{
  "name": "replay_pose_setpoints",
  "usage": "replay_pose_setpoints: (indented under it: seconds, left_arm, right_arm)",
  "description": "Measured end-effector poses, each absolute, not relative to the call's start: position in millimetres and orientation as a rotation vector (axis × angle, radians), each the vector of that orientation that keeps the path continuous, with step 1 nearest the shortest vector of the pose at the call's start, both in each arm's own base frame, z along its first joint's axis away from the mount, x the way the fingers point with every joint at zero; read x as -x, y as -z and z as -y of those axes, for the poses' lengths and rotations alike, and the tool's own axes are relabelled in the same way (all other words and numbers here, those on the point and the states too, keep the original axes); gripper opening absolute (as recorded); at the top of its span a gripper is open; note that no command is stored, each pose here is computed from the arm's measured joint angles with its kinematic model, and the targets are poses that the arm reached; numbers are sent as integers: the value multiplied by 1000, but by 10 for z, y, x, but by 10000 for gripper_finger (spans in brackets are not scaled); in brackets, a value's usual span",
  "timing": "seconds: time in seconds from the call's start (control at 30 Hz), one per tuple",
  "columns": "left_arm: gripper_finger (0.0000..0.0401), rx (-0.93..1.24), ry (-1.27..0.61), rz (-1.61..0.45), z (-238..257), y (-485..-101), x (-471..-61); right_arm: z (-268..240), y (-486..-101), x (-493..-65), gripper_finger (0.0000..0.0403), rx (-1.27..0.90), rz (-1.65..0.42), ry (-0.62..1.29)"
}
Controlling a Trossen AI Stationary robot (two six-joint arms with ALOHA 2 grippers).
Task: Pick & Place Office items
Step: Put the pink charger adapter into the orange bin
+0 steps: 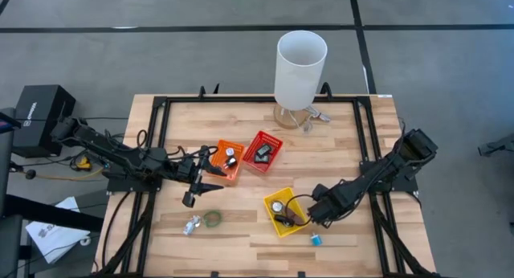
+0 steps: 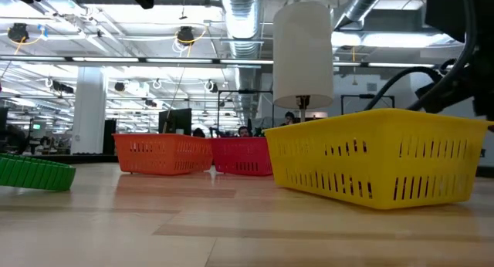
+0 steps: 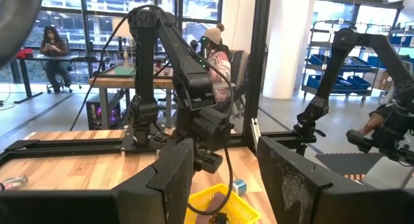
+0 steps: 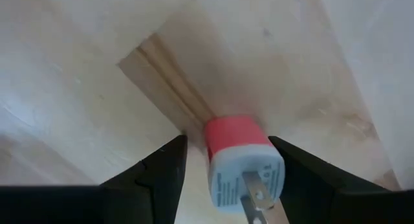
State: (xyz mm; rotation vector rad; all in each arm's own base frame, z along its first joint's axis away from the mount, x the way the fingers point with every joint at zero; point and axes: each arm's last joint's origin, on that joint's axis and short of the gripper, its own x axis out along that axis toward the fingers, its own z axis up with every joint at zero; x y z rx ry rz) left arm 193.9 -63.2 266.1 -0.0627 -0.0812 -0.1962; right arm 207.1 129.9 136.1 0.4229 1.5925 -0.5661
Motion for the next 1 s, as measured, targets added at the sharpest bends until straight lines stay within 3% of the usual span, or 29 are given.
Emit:
replay_pose_setpoints:
  seconds: [0.23,0.6,0.87,1.0]
  left_arm:
    - [167,64,196,84,633,-2663,-1939]
    - [167,60,197,85,633,-2664,-1939]
    - [167,60,196,85,633,-2663,-1939]
    - [167,60,196,85,633,-2663,-1939]
  right_arm:
    - [-1278,-1349,-2078,200,-429,-1593,560]
    - [-1285,-1357,-2111,129,-455,-1575,555]
    - [-1305,-1565,-2367,144,-444,-1451,503]
    - [-1270,-1768,-2568,131,-374,-1363,441]
